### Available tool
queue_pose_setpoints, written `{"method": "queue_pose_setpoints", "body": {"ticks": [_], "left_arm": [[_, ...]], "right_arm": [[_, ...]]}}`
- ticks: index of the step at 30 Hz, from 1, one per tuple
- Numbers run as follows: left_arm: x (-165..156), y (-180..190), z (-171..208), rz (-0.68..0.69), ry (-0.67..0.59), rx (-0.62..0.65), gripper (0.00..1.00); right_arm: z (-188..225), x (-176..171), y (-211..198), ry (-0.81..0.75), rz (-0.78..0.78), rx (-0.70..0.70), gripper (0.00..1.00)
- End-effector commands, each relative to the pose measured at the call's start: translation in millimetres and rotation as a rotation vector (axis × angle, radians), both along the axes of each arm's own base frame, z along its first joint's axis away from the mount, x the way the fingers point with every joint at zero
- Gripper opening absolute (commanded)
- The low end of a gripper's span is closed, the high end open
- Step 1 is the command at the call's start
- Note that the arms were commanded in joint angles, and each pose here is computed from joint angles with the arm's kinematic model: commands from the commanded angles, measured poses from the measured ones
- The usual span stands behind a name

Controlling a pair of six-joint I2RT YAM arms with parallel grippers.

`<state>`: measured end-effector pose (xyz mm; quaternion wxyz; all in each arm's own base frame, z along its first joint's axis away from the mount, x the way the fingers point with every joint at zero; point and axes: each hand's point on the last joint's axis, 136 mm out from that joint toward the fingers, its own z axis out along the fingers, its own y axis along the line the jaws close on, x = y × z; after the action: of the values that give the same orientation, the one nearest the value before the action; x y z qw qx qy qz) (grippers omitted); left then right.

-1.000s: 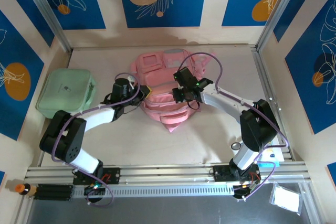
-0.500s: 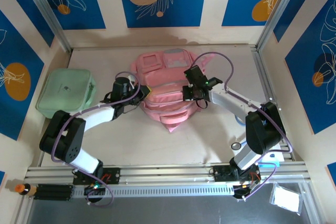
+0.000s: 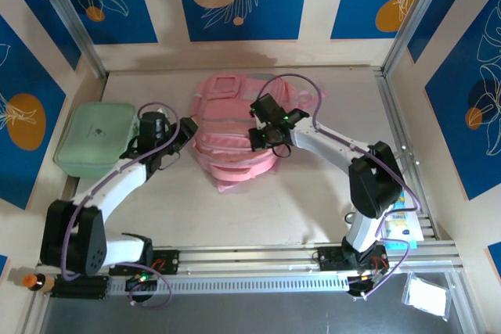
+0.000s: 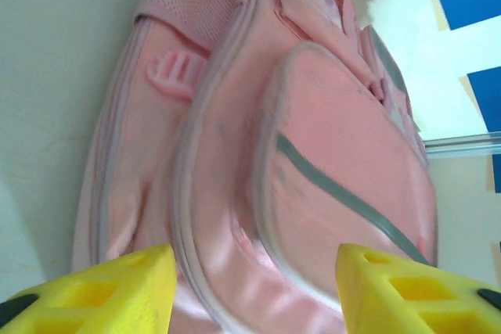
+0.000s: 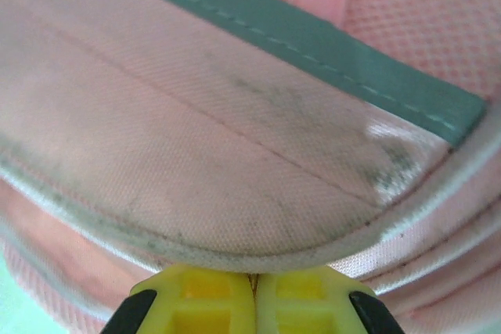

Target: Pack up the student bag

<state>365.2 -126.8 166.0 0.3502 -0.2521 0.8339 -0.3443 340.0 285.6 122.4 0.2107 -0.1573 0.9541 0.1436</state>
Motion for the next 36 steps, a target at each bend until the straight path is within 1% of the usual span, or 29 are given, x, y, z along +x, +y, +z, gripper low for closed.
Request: {"method": "queue_pose_setpoints", "body": {"ticks": [1,5,11,13,16,22,27,34,36], "left_arm": [[-17,7,-11,0.013,0.059,0.016,0.58],[-15,-10,1,0.005,0.015,-0.100,0.60],[-2,-54,9,-0.085,-0.001,-0.154,0.61],[3,-62,4,-0.094,0.010,-0.159,0.60],[10,-72,1,-0.109,0.012,-0.161,0.54],[18,-78,3,-0.121,0.005,-0.113,0.44],[18,-76,1,-0.114,0.008,-0.092,0.44],[23,-85,-9,-0.129,0.038,-0.141,0.42],[24,-84,-12,-0.119,0.043,-0.143,0.39]], "right_arm": [[16,-1,46,-0.010,0.097,0.111,0.00],[19,-10,75,0.009,0.153,0.162,0.00],[19,-20,92,0.042,0.184,0.210,0.00],[18,-21,92,0.045,0.183,0.212,0.00],[16,-24,92,0.054,0.186,0.210,0.00],[12,-27,88,0.057,0.187,0.198,0.00],[10,-27,86,0.053,0.181,0.190,0.00],[10,-27,82,0.040,0.180,0.177,0.00],[9,-27,80,0.039,0.177,0.171,0.00]]}}
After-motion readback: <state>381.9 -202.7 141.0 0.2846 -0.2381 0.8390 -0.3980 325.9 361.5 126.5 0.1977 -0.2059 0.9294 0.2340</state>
